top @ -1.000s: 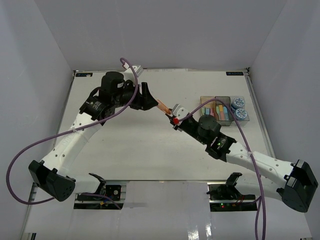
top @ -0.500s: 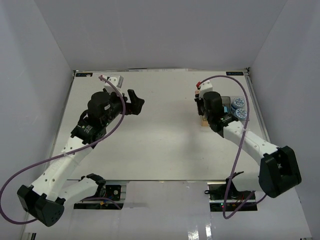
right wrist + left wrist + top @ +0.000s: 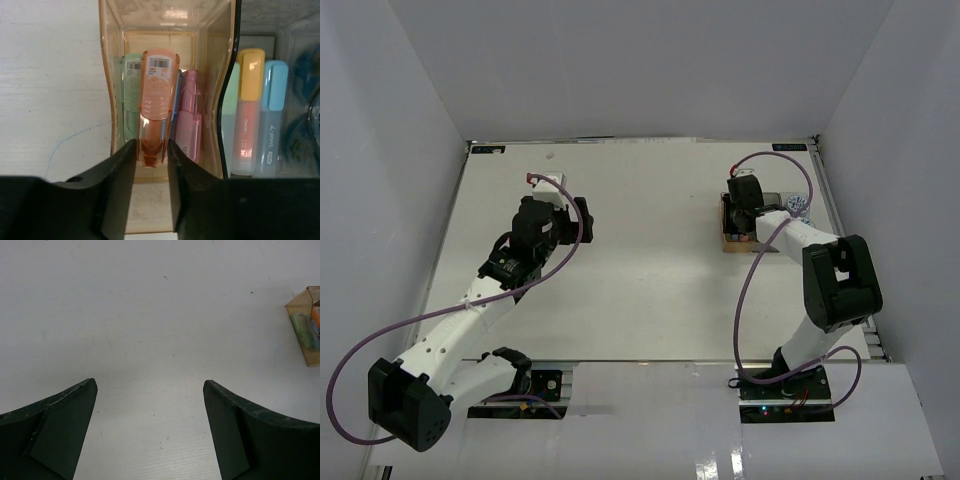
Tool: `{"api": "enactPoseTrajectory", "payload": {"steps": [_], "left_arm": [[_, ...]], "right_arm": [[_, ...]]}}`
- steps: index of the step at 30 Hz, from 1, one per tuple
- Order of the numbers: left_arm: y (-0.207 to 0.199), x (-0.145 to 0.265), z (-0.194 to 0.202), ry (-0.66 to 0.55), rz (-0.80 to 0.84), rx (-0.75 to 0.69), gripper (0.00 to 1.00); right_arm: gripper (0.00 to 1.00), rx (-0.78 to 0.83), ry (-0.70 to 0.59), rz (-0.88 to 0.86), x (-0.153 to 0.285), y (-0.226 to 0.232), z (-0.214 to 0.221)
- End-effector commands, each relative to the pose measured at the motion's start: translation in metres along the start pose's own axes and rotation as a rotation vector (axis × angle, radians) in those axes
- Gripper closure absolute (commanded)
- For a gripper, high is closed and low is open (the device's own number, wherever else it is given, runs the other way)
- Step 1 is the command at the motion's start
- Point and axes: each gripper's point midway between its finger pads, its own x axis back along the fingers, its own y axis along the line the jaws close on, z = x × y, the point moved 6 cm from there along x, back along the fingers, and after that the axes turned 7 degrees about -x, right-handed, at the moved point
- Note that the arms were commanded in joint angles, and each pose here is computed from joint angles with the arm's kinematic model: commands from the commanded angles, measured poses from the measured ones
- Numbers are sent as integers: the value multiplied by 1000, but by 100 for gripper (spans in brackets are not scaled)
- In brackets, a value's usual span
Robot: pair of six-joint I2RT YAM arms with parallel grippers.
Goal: Sort the stationery into containers
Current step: Place the pen in the storage box.
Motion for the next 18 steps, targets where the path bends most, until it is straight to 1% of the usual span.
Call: {"api": "enactPoseTrajectory", "payload": {"steps": [1, 2, 3, 5, 6, 7, 9, 10, 11, 12, 13, 15, 16, 17, 18], "left_arm": [[8, 1, -5, -33, -48, -8, 2], [8, 3, -6, -39, -46, -6, 2], [9, 3, -6, -39, -46, -6, 2], [9, 4, -7, -45, -46, -1, 2], [9, 5, -8, -51, -46, 1, 2], [10, 7, -11, -58, -46, 4, 2], [9, 11, -17, -70, -41, 22, 2], [8, 13, -21, -75, -39, 28, 2], [9, 17, -23, -62, -40, 34, 2], [9, 21, -29, -71, -42, 39, 2], [10, 31, -45, -111, -49, 51, 2], [14, 45, -57, -128, -61, 52, 2], [16, 61, -76, -187, -63, 62, 2], [19, 70, -80, -189, -82, 57, 2], [22, 79, -87, -210, -89, 56, 2]], "right_arm": [[59, -52, -32, -15, 6, 4, -17], [55, -52, -32, -20, 7, 4, -18], [47, -57, -48, -24, 12, 3, -21], [41, -54, -58, -36, 20, 3, -25], [36, -56, -67, -38, 25, 2, -27], [33, -64, -102, -50, 39, 1, -35], [29, -58, -128, -58, 55, -2, -40], [27, -65, -181, -74, 77, -5, -49], [26, -55, -203, -75, 89, -8, -51], [23, -53, -241, -82, 103, -11, -56], [21, -67, -330, -97, 134, -18, -66], [13, -54, -403, -101, 166, -27, -71], [9, -67, -495, -117, 200, -35, -77], [4, -69, -546, -120, 219, -40, -81], [3, -65, -589, -123, 237, -46, -82]]}}
